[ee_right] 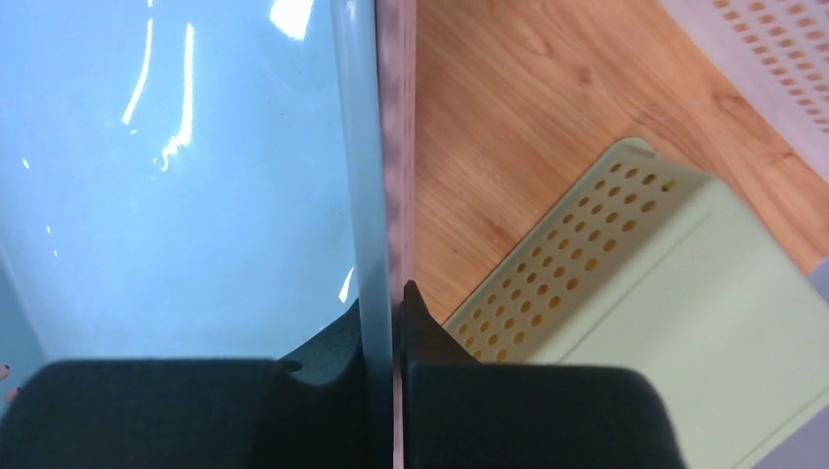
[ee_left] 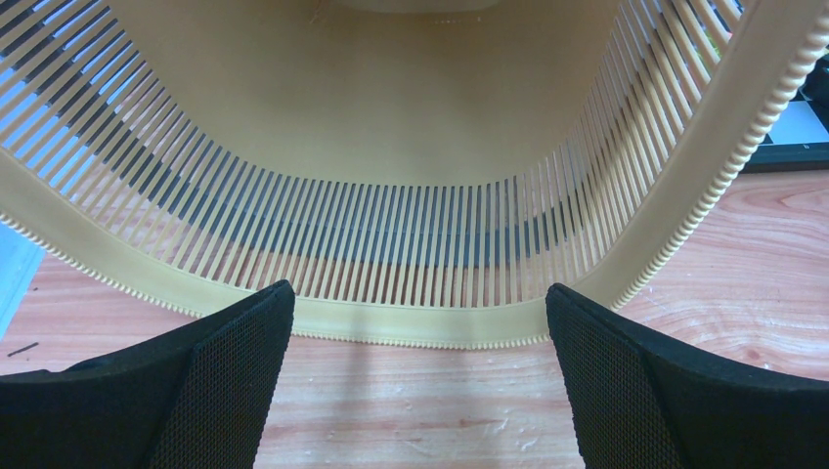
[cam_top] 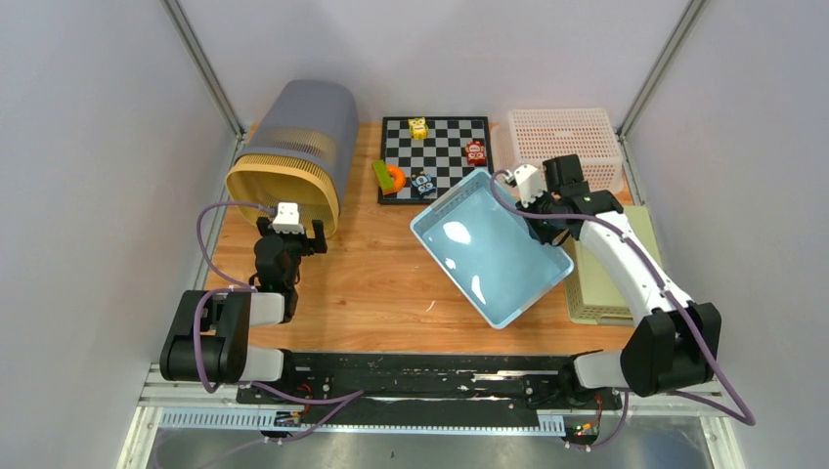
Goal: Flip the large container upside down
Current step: Pick up the multiple containers from the center of the board, then place multiple containers in the container.
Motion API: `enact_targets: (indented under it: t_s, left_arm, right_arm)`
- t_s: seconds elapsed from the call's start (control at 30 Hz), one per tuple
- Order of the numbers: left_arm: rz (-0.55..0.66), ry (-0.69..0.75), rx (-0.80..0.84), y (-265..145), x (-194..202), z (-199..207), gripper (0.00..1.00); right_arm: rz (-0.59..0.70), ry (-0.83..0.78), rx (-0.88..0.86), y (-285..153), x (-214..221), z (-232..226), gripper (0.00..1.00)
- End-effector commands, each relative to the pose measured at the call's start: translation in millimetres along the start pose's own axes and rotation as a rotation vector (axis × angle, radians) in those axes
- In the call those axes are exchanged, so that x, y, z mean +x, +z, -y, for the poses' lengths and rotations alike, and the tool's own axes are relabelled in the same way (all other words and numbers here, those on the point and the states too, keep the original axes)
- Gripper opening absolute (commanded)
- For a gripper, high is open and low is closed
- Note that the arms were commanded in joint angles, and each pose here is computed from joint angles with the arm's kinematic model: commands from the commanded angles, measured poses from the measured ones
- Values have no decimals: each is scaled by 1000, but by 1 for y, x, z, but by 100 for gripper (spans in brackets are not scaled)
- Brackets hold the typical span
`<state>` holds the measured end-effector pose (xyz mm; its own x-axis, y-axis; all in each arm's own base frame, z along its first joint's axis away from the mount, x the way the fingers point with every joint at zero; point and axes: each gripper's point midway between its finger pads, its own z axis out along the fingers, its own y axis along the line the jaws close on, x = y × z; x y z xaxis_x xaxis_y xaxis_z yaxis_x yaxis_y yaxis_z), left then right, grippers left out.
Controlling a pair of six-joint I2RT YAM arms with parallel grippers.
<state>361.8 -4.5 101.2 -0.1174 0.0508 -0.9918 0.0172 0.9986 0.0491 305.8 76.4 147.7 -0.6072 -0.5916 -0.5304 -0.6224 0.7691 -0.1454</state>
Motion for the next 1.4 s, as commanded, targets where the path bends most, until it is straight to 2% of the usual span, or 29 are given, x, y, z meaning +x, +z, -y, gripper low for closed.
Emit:
enact_targets:
  t_s: [0.0,0.3,0.5,0.67,0.9,1.37]
  left_arm:
    - [7,14,-15,0,0,-2,100]
    - [8,13,-14,0,-1,-2,100]
    - [7,13,-15,0,0,-2,100]
    - [7,13,-14,0,0,-2,100]
    - [8,12,-15,0,-1,-2,100]
    - [8,14,-14,0,-1,-2,100]
  right_arm:
    - [161,88,66,-41,-38,21,2]
    - [284,253,163,-89,-61,79,2]
    - [343,394,250,-111,-68,150,2]
    - [336,461,261,-114,-66,203,2]
    - [296,427,210,-116,-43,249,2]
    - [166,372,114,-79,13,271,2]
